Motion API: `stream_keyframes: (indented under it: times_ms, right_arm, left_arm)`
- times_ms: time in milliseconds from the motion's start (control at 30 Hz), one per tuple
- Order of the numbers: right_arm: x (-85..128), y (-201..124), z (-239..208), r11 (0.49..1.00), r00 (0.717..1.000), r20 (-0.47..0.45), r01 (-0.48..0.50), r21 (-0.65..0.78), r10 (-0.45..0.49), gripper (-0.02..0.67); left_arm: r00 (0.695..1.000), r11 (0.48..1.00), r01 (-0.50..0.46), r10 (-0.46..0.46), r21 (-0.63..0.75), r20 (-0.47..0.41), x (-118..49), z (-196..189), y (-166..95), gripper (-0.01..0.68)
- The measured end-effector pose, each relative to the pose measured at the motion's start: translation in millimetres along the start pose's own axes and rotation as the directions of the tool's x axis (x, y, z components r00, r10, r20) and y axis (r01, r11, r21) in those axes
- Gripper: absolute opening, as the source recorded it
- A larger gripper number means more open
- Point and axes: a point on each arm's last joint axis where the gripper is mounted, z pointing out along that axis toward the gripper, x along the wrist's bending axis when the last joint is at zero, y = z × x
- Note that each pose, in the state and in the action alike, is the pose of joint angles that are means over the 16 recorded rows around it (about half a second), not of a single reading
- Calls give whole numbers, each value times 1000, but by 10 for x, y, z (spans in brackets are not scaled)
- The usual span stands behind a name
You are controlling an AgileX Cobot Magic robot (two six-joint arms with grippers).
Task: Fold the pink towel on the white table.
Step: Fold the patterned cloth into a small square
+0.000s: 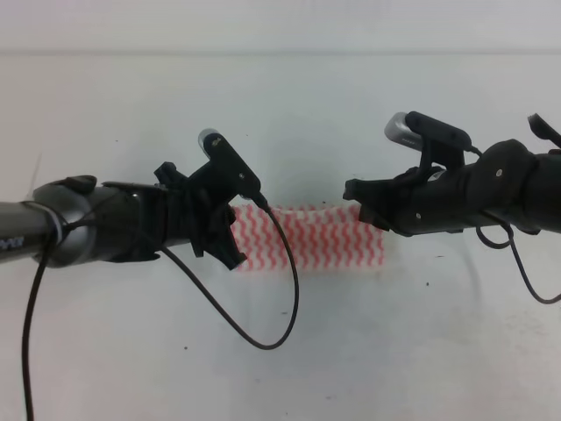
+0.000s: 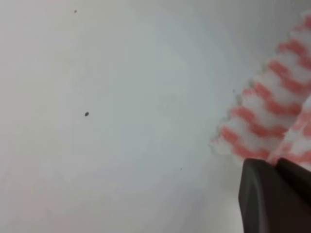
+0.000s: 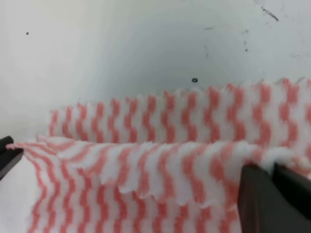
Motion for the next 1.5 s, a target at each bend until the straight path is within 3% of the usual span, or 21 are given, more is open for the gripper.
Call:
stream_keyframes:
  times_ms: [1500]
  right_arm:
    - [-39, -16, 124, 1000, 1000, 14, -5, 17, 5, -16]
  left_arm:
    - [1000, 1000, -3, 2, 20, 25, -51, 128, -56, -3]
